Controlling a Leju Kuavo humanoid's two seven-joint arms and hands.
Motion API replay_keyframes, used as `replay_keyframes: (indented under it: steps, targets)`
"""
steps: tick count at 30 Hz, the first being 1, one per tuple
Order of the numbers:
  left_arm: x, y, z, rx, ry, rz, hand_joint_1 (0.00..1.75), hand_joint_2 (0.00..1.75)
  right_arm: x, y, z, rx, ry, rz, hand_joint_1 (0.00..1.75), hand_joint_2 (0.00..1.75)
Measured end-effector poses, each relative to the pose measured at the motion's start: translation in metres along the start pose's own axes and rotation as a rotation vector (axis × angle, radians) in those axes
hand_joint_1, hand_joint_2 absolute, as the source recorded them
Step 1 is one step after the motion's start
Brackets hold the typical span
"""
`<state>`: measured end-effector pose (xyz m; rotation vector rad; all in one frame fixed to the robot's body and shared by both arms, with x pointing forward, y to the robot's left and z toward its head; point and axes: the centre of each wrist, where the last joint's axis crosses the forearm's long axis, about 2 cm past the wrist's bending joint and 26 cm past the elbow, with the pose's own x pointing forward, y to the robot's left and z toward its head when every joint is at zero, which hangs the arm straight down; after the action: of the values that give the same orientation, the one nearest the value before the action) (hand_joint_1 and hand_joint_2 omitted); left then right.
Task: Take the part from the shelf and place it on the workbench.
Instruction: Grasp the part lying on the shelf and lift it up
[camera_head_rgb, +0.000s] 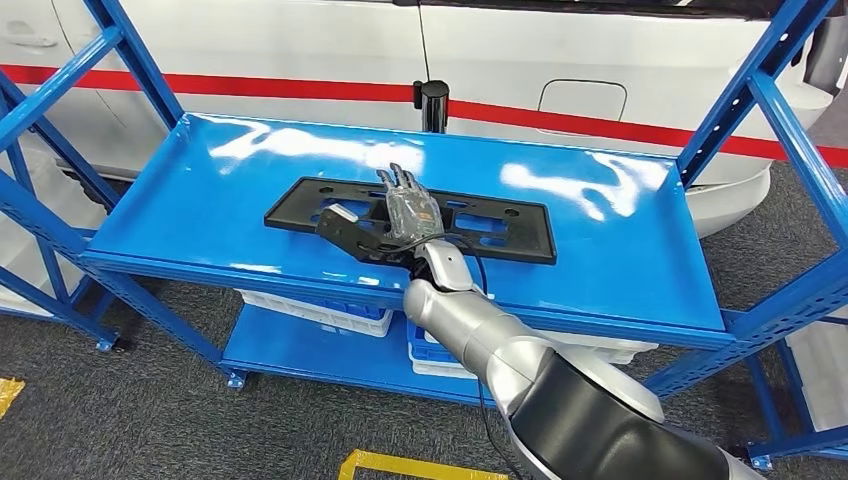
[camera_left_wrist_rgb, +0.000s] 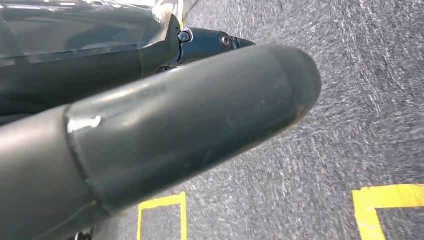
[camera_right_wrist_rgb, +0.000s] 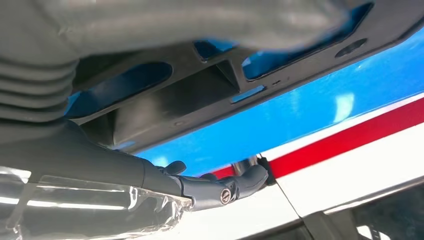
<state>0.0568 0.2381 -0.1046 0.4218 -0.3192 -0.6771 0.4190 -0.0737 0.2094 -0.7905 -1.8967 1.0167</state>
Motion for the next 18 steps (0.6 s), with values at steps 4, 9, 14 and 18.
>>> replay_keyframes:
  steps: [4,9,14,18]
  targets:
    - [0.000,0.000,0.000,0.003,0.009,-0.027,0.00,0.00,0.005,-0.001,-0.001,-0.004,-0.058,0.099,0.00,0.00]
    - [0.000,-0.001,0.000,-0.007,0.002,-0.079,0.00,0.00,0.013,-0.005,-0.005,-0.043,-0.162,0.248,0.00,1.75]
    - [0.001,-0.001,0.000,-0.017,-0.021,-0.126,0.00,0.00,0.011,-0.009,-0.006,-0.075,-0.190,0.346,0.00,1.75]
    - [0.001,-0.001,0.000,-0.022,-0.030,-0.136,0.00,0.00,0.002,-0.009,-0.003,-0.078,-0.175,0.304,0.00,1.75]
